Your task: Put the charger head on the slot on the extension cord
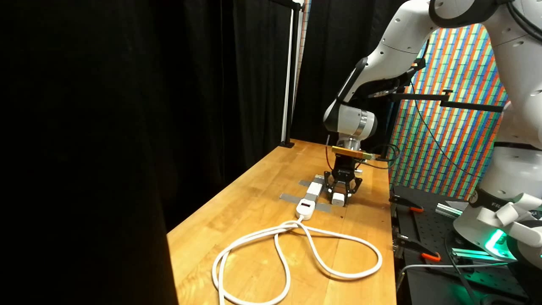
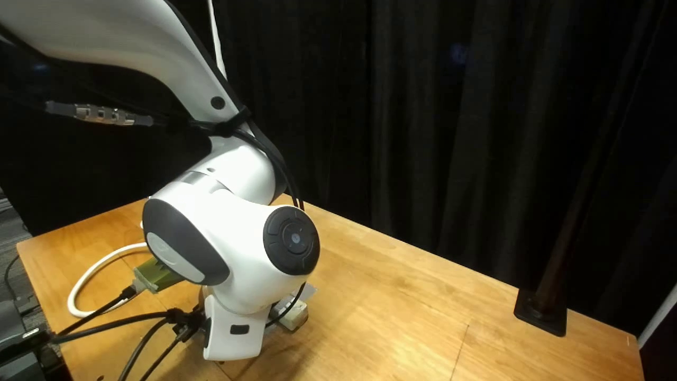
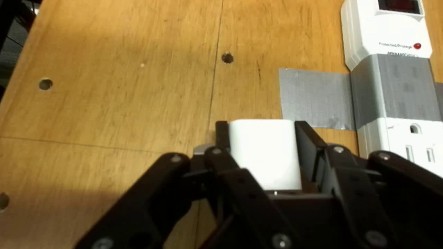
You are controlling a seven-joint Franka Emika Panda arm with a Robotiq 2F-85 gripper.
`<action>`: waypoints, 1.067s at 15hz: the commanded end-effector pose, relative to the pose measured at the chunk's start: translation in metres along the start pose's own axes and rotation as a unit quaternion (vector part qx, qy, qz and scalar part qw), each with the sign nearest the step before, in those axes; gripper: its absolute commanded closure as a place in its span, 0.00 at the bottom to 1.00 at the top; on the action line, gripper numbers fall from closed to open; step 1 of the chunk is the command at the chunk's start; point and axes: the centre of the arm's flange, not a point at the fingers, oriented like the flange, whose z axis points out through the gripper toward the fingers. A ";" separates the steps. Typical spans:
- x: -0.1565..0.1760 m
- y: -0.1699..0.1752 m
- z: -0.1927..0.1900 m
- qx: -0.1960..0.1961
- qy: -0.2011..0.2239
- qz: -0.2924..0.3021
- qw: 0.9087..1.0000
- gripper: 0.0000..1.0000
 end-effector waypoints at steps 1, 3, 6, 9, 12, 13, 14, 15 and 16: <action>-0.018 0.008 -0.004 0.000 0.063 -0.016 0.998 0.19; -0.028 0.006 -0.003 -0.003 0.108 -0.024 0.994 0.04; -0.050 -0.001 -0.005 -0.022 0.189 -0.043 0.981 0.00; -0.068 -0.011 -0.004 -0.046 0.266 -0.057 0.961 0.00; -0.081 -0.019 0.008 -0.066 0.296 -0.064 0.951 0.00; -0.085 -0.021 0.013 -0.071 0.301 -0.066 0.949 0.00; -0.088 -0.024 0.017 -0.076 0.301 -0.067 0.948 0.00; -0.092 -0.025 0.020 -0.080 0.304 -0.069 0.947 0.00; -0.095 -0.027 0.022 -0.081 0.306 -0.070 0.946 0.00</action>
